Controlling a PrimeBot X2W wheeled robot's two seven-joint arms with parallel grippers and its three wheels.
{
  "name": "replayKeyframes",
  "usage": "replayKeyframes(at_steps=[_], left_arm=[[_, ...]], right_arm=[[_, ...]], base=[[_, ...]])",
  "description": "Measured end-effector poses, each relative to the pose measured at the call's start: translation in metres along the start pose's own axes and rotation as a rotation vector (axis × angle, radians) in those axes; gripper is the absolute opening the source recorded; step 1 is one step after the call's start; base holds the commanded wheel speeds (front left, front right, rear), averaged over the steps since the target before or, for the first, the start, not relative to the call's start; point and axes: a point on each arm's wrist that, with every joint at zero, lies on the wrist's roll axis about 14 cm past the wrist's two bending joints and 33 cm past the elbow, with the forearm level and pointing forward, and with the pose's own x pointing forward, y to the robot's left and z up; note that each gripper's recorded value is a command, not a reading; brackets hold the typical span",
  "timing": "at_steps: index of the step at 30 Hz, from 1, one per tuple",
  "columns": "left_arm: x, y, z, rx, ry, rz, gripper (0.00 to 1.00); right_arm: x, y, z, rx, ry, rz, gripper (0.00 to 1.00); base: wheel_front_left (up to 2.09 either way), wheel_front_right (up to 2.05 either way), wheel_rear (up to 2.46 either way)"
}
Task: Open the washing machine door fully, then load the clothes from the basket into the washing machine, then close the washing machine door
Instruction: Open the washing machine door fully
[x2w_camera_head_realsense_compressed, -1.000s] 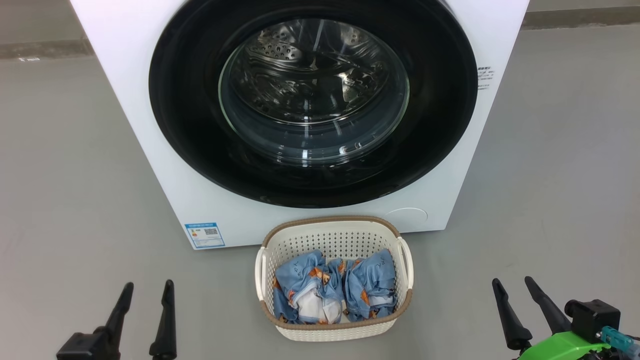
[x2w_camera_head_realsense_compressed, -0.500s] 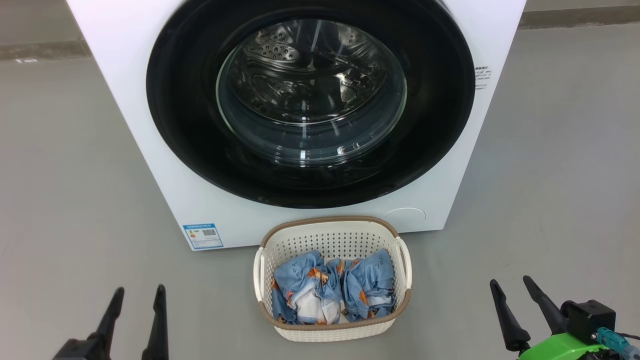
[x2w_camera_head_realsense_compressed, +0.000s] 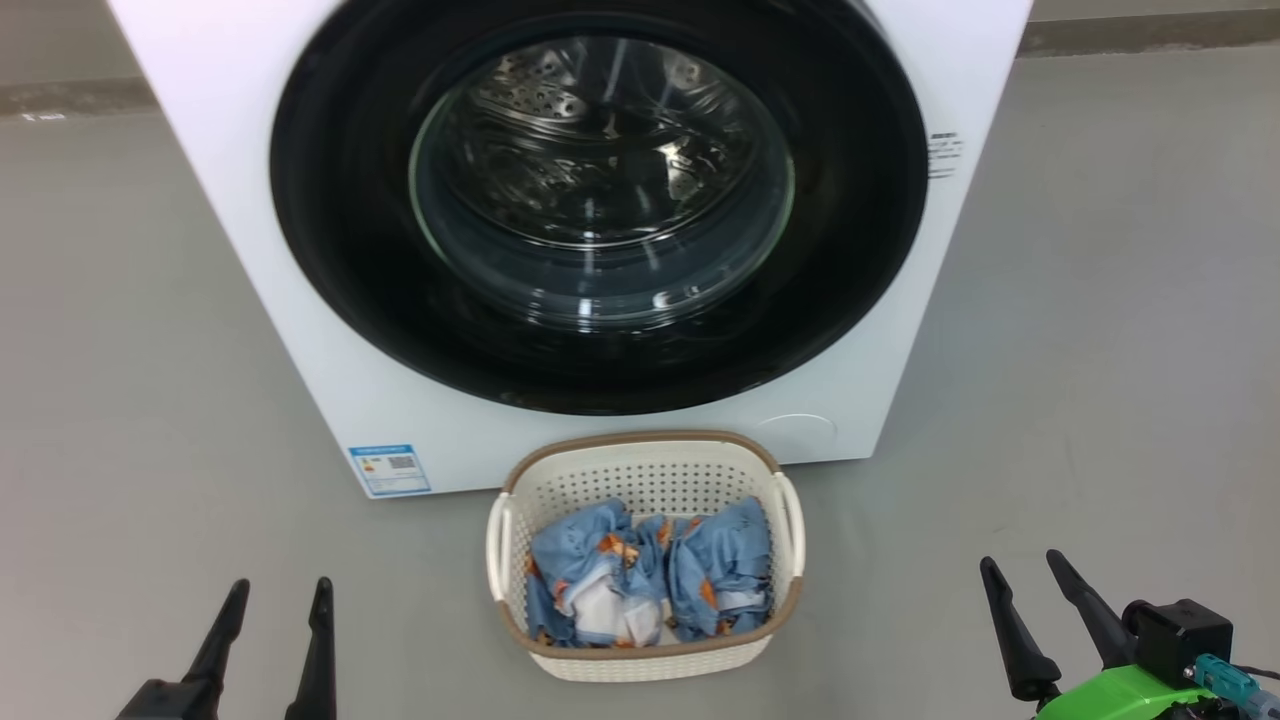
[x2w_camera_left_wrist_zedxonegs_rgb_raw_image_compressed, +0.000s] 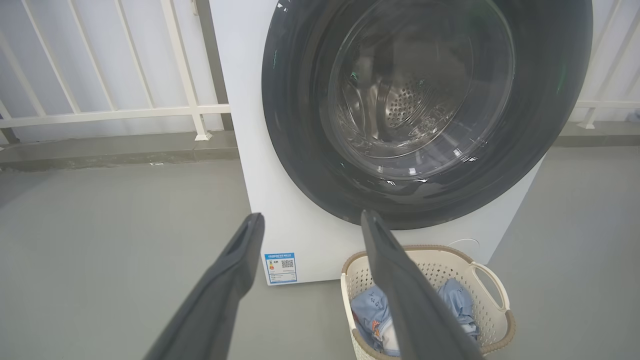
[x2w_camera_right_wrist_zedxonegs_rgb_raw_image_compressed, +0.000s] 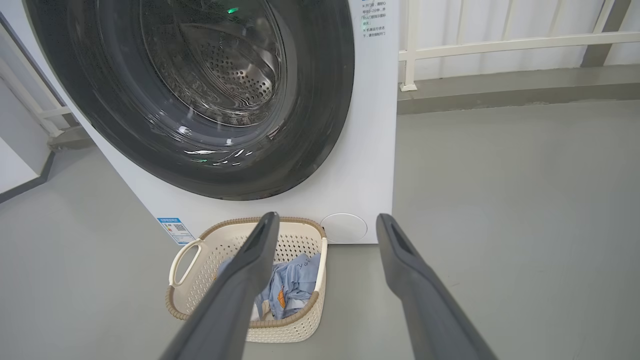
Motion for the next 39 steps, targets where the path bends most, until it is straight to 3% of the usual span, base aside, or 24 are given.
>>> replayKeyframes(at_steps=[19, 24, 38, 39], left_arm=[[0.0032, 0.0007, -0.0033, 0.001, 0.010, 0.004, 1.00], [0.0058, -0.0035, 0.0025, -0.043, -0.014, 0.001, 1.00], [0.0046, -0.0030, 0.0045, -0.045, -0.019, 0.002, 1.00], [0.0045, -0.0028, 0.0043, -0.047, -0.019, 0.003, 1.00]], right_arm=[[0.0021, -0.0003, -0.0068, 0.002, 0.020, -0.001, 1.00], [0.0020, -0.0016, -0.0074, 0.002, 0.022, -0.005, 1.00], [0.0038, 0.0013, -0.0068, 0.002, 0.021, 0.004, 1.00], [0.0045, 0.0025, -0.0067, 0.004, 0.020, 0.008, 0.72]], base=[[1.20, 1.20, -2.40], [1.08, 1.07, -2.15], [0.35, 0.35, -0.71], [0.00, 0.00, 0.00]])
